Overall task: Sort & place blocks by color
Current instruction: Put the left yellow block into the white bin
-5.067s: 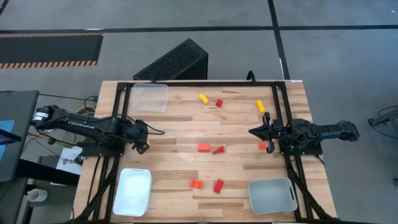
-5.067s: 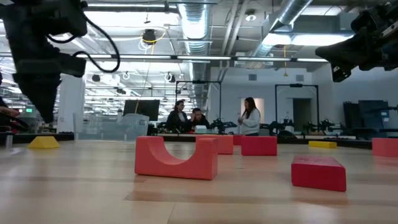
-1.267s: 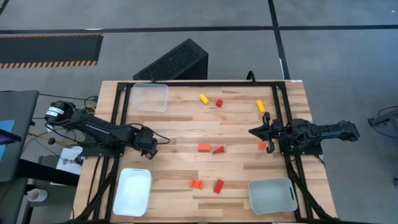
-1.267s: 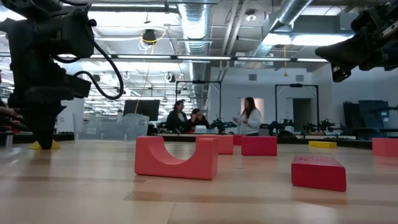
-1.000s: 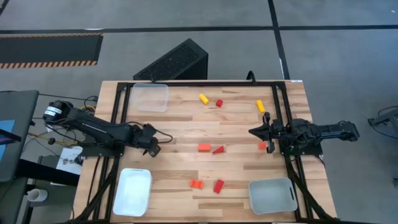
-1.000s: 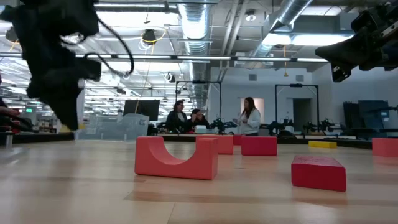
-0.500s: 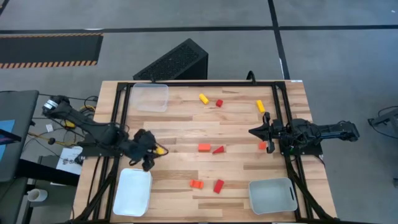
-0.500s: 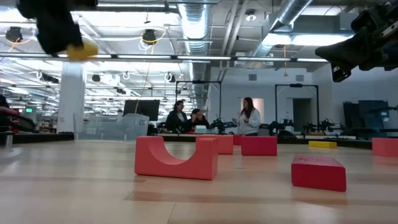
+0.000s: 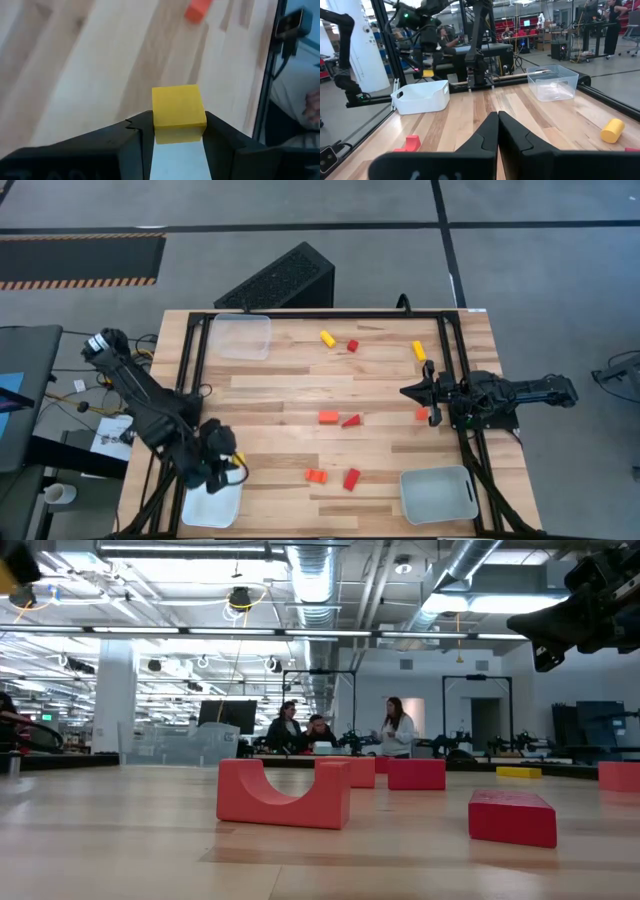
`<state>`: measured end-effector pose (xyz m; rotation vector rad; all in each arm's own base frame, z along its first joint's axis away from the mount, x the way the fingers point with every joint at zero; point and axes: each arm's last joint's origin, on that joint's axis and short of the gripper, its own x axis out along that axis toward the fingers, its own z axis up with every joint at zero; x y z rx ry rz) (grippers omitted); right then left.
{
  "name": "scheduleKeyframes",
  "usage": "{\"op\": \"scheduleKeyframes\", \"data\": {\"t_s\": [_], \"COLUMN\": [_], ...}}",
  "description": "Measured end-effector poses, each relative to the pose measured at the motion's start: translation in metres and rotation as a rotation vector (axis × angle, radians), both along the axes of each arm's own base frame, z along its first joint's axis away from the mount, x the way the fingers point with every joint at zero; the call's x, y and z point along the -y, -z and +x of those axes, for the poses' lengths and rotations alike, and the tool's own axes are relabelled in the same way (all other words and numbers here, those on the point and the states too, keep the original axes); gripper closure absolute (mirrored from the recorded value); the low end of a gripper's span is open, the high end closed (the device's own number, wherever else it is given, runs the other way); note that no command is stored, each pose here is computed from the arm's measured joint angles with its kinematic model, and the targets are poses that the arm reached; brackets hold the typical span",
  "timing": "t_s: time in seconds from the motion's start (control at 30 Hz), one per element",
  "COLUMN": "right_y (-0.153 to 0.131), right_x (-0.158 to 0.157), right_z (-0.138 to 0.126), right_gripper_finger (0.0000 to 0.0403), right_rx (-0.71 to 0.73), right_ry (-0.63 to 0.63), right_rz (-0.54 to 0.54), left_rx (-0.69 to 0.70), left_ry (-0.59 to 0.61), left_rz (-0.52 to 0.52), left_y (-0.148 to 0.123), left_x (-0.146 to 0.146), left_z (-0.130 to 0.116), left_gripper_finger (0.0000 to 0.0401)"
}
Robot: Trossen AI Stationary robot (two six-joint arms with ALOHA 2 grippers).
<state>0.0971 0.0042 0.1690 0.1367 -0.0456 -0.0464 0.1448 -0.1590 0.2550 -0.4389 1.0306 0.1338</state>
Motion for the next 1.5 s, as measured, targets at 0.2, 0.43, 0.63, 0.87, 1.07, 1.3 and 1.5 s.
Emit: {"op": "scheduleKeyframes", "data": {"t_s": [0.2, 0.43, 0.63, 0.87, 1.07, 1.3, 1.5], "right_y": [0.0, 0.0, 0.0, 0.0, 0.0, 0.0, 0.0], "right_x": [0.0, 0.0, 0.0, 0.0, 0.0, 0.0, 0.0], "right_z": [0.0, 0.0, 0.0, 0.0, 0.0, 0.0, 0.0], "right_gripper_finger": [0.0375, 0.0375, 0.0376, 0.0375, 0.0375, 0.0374, 0.0376], "right_rx": [0.0, 0.0, 0.0, 0.0, 0.0, 0.0, 0.0], "right_ry": [0.0, 0.0, 0.0, 0.0, 0.0, 0.0, 0.0], "right_rz": [0.0, 0.0, 0.0, 0.0, 0.0, 0.0, 0.0], "left_rx": [-0.056, -0.114, -0.232, -0.374, -0.394, -0.37, -0.37], "left_ry": [-0.022, -0.05, -0.053, -0.042, 0.006, 0.039, 0.051], "left_rz": [-0.022, 0.007, 0.063, 0.14, 0.178, 0.199, 0.178], "left_y": [0.012, 0.027, 0.049, 0.08, 0.097, 0.101, 0.118], "left_x": [0.021, 0.034, 0.044, 0.055, 0.064, 0.062, 0.051], "left_z": [-0.012, -0.022, -0.021, -0.017, -0.013, -0.009, -0.017], "left_gripper_finger": [0.0299, 0.0299, 0.0297, 0.0292, 0.0293, 0.0293, 0.0293]}}
